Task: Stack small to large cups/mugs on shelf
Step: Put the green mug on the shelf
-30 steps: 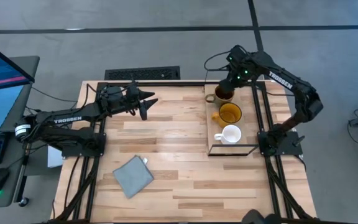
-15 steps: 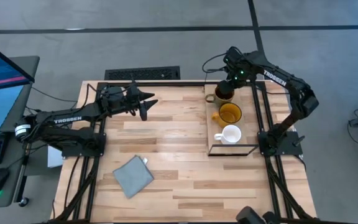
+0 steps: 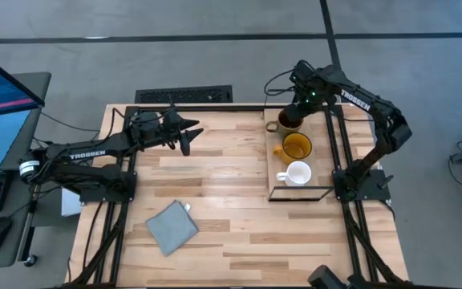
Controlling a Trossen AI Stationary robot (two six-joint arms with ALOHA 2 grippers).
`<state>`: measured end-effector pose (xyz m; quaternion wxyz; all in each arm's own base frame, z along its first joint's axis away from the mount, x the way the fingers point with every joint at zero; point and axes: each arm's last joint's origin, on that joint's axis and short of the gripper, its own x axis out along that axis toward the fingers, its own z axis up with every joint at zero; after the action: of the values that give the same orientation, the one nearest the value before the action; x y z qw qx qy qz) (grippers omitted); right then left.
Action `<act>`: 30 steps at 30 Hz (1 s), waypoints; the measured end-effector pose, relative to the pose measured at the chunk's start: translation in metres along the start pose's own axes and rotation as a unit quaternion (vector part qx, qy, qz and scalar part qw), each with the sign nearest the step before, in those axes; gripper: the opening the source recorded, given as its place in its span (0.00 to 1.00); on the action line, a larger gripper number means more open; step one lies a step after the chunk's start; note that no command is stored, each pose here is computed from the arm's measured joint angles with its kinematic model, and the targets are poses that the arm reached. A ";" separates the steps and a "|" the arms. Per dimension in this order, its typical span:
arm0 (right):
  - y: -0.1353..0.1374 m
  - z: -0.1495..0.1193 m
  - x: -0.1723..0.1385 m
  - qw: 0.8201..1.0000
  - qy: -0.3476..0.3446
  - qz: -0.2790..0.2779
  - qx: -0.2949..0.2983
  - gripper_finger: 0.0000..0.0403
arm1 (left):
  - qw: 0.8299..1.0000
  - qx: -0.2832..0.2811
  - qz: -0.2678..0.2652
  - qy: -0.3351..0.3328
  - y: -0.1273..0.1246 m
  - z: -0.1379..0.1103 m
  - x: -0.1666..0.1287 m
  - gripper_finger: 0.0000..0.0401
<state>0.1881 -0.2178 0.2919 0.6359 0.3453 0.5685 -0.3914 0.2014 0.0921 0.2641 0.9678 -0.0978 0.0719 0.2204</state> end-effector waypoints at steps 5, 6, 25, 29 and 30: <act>-0.001 0.001 0.000 1.000 -0.005 -0.012 0.003 0.30 | 1.000 0.000 0.000 0.000 0.000 0.000 0.000 0.43; -0.001 0.001 0.000 1.000 -0.006 -0.012 0.003 0.30 | 1.000 0.000 0.000 0.000 0.000 0.000 0.000 0.43; 0.001 -0.003 0.000 1.000 0.011 -0.011 0.005 0.29 | 1.000 0.003 0.001 0.000 0.000 0.000 0.000 0.43; 0.003 -0.005 0.000 1.000 0.017 -0.013 0.005 0.29 | 1.000 0.001 0.001 0.000 0.000 0.000 0.000 0.43; 0.003 -0.005 0.000 1.000 0.018 -0.015 0.006 0.29 | 1.000 0.001 0.001 0.000 0.000 0.000 0.000 0.43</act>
<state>0.1886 -0.2118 0.2915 0.6175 0.3475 0.5827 -0.3978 0.2014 0.0922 0.2640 0.9677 -0.0966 0.0723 0.2213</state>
